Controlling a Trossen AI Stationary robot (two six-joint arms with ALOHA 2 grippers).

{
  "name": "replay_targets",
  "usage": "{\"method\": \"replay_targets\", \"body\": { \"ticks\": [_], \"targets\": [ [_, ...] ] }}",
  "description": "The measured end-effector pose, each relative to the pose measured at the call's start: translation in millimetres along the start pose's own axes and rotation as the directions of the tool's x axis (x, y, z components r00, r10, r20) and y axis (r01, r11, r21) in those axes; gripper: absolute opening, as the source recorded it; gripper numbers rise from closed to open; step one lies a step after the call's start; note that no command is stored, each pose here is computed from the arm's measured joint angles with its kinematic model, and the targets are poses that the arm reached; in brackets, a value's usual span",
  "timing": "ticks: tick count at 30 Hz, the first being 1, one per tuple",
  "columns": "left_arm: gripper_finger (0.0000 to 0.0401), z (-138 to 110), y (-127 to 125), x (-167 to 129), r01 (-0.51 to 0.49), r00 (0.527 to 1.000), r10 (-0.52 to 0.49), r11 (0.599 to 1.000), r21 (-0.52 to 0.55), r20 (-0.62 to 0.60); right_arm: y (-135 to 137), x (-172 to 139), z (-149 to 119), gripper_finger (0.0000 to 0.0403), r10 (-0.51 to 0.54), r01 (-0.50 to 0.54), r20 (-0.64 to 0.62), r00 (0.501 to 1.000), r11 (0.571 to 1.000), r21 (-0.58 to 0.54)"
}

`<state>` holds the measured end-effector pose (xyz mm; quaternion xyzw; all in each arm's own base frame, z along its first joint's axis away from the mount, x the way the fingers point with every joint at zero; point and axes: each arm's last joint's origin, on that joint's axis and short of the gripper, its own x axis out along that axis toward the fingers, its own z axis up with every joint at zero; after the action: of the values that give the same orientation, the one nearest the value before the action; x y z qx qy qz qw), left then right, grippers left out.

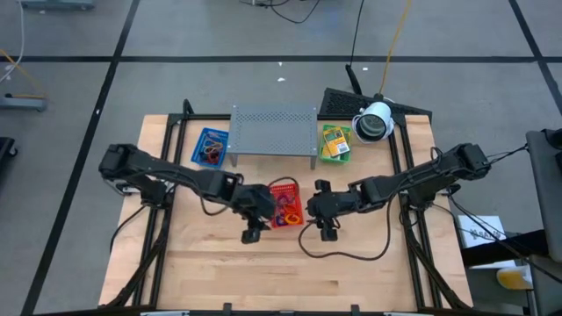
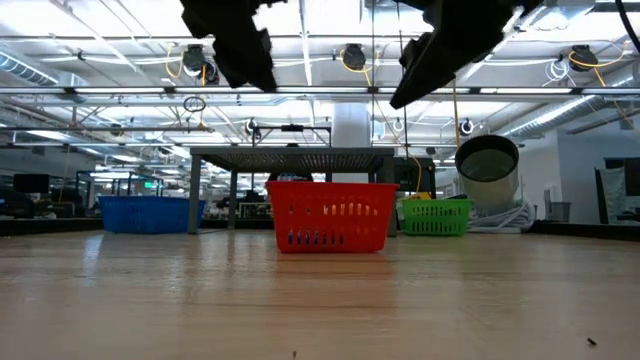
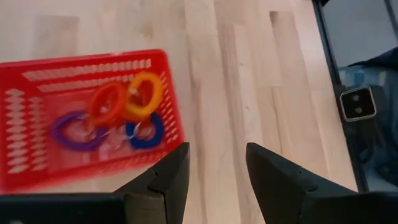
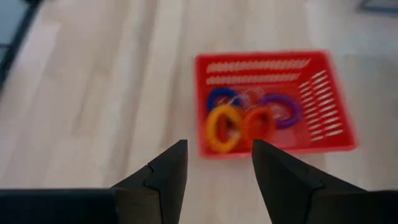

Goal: Pick & Place Office Desk Supplies
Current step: Put the green basket on the shelf

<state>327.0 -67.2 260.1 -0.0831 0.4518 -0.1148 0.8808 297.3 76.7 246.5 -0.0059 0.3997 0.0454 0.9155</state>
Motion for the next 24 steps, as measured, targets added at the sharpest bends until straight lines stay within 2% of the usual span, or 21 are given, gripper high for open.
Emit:
{"method": "replay_targets", "body": {
  "ticks": [3,6,13,19,24],
  "targets": [
    [0.0166,1,0,14,0.031,0.999,-0.031,1.0,-0.003,-0.007,-2,0,0,0.0169,-0.076,0.076,0.004,0.997,0.997,-0.007],
    [0.0166,1,1,17,0.048,0.999,-0.049,0.999,-0.006,-0.015,-8,-7,-6,0.0169,-0.159,0.159,-0.053,0.986,0.987,-0.02],
    [0.0166,4,4,-1,0.041,0.999,-0.041,0.999,0.004,0.028,-38,-40,-23,0.0169,-0.32,0.334,-0.217,0.922,0.942,0.031],
    [0.0166,6,2,-25,0.038,0.996,-0.04,0.999,0.035,0.078,-81,-51,-33,0.0169,-0.385,0.424,-0.337,0.859,0.904,0.048],
    [0.0166,4,0,-42,0.003,0.994,-0.009,0.998,0.057,0.105,-117,-45,-33,0.0169,-0.356,0.397,-0.341,0.87,0.916,0.056]
  ]
}}
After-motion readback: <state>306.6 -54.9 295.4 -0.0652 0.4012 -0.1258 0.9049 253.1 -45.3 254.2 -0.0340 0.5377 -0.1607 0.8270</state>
